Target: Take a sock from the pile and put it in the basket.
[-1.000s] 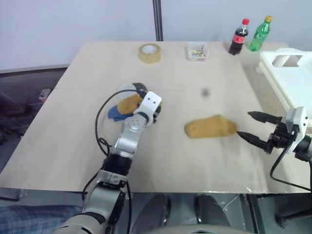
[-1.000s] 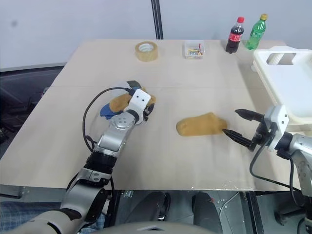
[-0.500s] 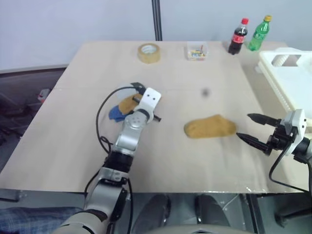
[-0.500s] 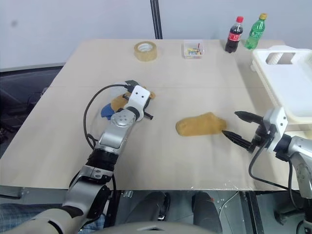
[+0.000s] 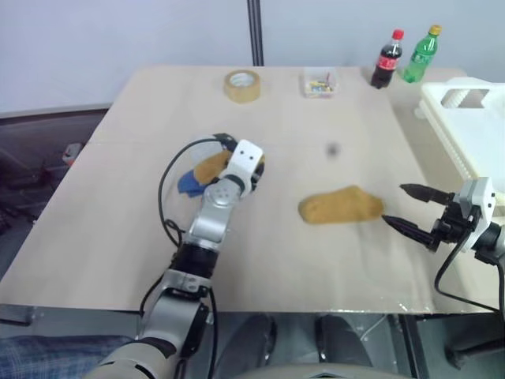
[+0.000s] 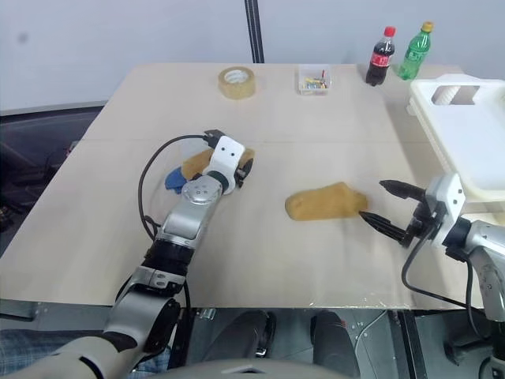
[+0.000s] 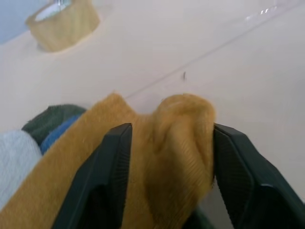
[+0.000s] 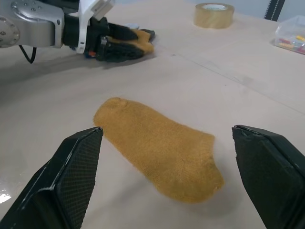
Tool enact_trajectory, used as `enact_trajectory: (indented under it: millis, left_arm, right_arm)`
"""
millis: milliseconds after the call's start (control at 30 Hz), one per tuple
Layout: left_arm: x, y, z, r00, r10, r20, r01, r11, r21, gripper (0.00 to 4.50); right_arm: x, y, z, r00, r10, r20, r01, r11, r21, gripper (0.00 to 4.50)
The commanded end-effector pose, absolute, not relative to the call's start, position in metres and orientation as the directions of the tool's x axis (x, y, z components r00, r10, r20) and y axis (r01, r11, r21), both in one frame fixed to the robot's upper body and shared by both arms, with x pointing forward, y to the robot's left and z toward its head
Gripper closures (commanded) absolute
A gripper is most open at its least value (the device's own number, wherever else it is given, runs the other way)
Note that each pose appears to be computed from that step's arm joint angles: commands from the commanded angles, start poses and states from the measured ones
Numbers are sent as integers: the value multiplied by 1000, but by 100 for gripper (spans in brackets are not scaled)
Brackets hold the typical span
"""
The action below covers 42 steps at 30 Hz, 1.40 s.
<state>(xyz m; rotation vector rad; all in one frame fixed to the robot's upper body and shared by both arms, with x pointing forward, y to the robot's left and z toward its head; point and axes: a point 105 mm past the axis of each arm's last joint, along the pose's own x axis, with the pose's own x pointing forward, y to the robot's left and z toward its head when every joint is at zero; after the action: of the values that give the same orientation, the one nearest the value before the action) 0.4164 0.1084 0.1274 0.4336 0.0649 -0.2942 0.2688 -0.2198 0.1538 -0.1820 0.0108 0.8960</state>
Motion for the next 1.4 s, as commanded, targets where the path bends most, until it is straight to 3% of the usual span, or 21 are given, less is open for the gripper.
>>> enact_trajectory:
  millis: [33,233,267,600,867,1067,1233,1400]
  left_arm:
    - [419,104,146,958,-281,-58,279,868,411,178]
    - [417,101,143,955,-290,-65,291,867,405,431]
    - [417,100,142,954,-292,-67,293,866,404,444]
    - [418,93,152,955,-293,-36,284,877,387,444]
    - [429,61,191,935,-352,34,317,878,357,444]
    - [438,3,188,884,-467,-22,453,843,290,444]
    - [430,-51,178,812,-580,-63,580,794,181,444]
    - [421,-80,172,784,-616,-73,618,766,174,444]
  right_arm:
    - [269,-218,161,624,779,-60,-774,606,-184,0]
    - [268,-218,159,626,777,-60,-772,608,-185,0]
    - [269,-218,160,626,777,-60,-772,608,-187,0]
    - [270,-220,160,629,775,-67,-770,608,-195,0]
    - [273,-220,161,622,780,-69,-775,600,-199,0]
    - [276,-214,161,609,790,-61,-784,589,-196,0]
    - [277,-213,164,612,789,-56,-780,590,-208,0]
    - [274,-214,167,624,780,-50,-769,602,-215,0]
